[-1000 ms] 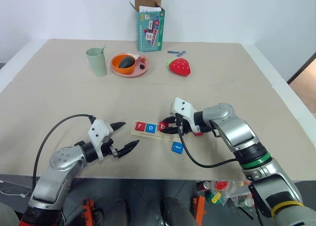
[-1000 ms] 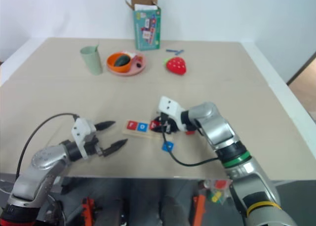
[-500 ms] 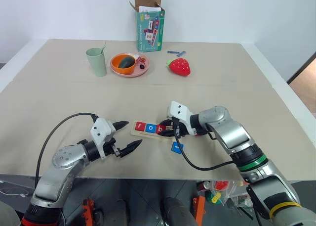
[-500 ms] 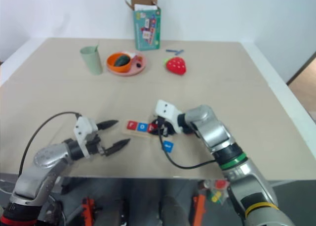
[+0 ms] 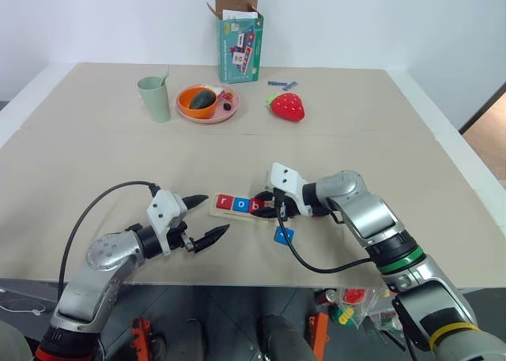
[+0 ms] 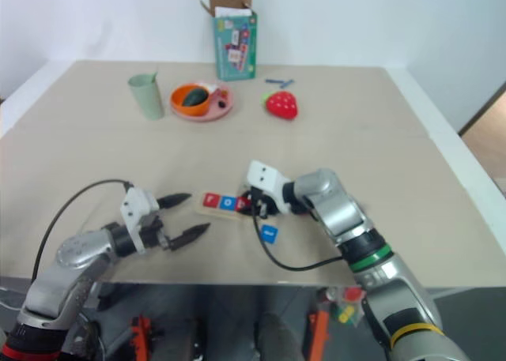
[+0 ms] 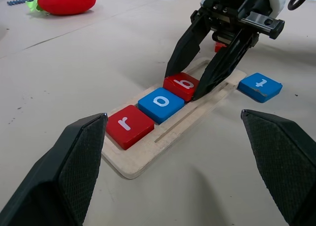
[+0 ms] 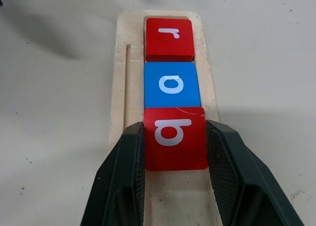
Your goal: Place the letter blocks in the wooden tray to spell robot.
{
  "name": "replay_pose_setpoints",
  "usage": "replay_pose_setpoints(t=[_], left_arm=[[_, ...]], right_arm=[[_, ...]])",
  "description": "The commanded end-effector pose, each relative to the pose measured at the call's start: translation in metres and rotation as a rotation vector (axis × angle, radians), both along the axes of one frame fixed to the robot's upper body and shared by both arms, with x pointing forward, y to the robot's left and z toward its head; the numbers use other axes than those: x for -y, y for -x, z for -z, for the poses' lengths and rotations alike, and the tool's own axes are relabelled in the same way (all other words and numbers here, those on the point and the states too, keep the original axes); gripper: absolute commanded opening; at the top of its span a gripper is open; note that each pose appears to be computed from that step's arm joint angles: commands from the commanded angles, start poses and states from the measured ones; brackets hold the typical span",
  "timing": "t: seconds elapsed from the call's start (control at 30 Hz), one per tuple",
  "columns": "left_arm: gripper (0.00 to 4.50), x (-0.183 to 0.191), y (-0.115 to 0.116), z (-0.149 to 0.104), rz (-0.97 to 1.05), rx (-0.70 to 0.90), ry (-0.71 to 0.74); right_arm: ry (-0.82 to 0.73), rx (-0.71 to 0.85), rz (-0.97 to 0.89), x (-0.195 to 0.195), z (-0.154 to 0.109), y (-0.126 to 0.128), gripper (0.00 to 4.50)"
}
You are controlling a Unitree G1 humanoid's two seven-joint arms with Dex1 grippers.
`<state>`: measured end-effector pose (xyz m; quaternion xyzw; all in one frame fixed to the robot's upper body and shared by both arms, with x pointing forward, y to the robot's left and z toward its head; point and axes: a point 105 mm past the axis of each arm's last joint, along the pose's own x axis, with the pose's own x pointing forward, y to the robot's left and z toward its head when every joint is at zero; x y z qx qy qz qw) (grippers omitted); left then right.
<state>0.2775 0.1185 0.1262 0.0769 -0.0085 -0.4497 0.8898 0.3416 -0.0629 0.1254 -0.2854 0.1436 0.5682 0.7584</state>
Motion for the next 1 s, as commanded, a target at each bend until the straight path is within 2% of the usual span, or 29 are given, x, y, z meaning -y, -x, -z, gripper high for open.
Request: replay_pose_setpoints(t=[0.03, 1.0], left_arm=[[4.50, 0.004, 0.003, -0.010, 0.014, 0.048, 0.000], [4.50, 0.007, 0.004, -0.008, 0.006, 0.040, 0.009]], right_arm=[[0.002, 0.009, -0.009, 0.000, 0.000, 0.000, 1.18], [-0.002, 0.025, -0.036, -0.015, 0.002, -0.005, 1.18]])
